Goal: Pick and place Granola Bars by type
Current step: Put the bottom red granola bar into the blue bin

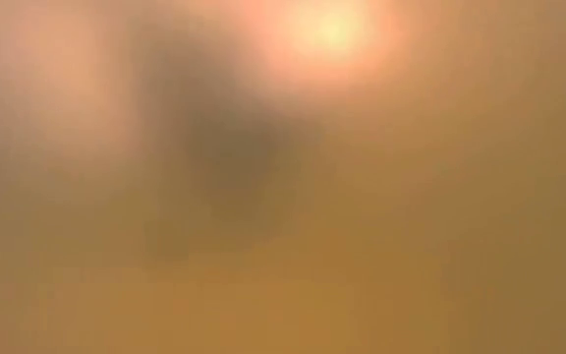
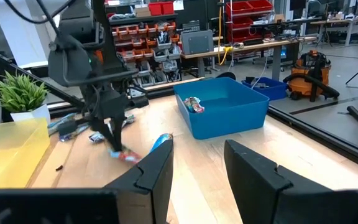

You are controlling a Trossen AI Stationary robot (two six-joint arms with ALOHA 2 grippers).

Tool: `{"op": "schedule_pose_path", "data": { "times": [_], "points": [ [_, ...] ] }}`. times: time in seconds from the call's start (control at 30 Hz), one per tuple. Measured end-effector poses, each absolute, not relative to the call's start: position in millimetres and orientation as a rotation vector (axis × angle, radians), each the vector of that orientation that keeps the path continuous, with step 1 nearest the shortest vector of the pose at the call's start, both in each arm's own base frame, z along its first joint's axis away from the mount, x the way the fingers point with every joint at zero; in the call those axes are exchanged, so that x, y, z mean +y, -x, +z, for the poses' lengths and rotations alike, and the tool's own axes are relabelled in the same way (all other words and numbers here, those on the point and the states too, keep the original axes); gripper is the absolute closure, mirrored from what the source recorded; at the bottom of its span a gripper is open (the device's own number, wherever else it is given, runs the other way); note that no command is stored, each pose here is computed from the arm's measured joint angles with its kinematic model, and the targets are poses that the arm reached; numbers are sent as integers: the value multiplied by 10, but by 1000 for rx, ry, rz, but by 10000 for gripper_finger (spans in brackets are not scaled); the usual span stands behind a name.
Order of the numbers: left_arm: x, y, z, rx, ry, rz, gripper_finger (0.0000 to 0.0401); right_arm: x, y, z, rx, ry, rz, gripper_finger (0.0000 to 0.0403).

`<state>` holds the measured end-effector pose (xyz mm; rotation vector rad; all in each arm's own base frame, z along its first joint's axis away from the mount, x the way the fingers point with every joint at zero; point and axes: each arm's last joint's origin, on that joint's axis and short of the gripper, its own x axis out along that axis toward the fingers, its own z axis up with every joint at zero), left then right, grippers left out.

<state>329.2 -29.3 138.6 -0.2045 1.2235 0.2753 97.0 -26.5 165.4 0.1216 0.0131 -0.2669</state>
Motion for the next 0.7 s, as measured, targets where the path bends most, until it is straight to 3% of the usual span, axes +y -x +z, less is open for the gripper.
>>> {"op": "schedule_pose_path", "data": {
  "times": [0.13, 0.53, 0.7],
  "points": [
    [-270, -3260, 1440, 1213, 185, 342, 392, -265, -972, 1652, 16, -122, -267, 268],
    [-278, -3331, 1459, 1150, 179, 297, 397, -266, -974, 1648, 20, -123, -267, 268],
    [-271, -3334, 1463, 1137, 171, 324, 349, -265, -974, 1648, 20, -123, -267, 268]
  ]
}}
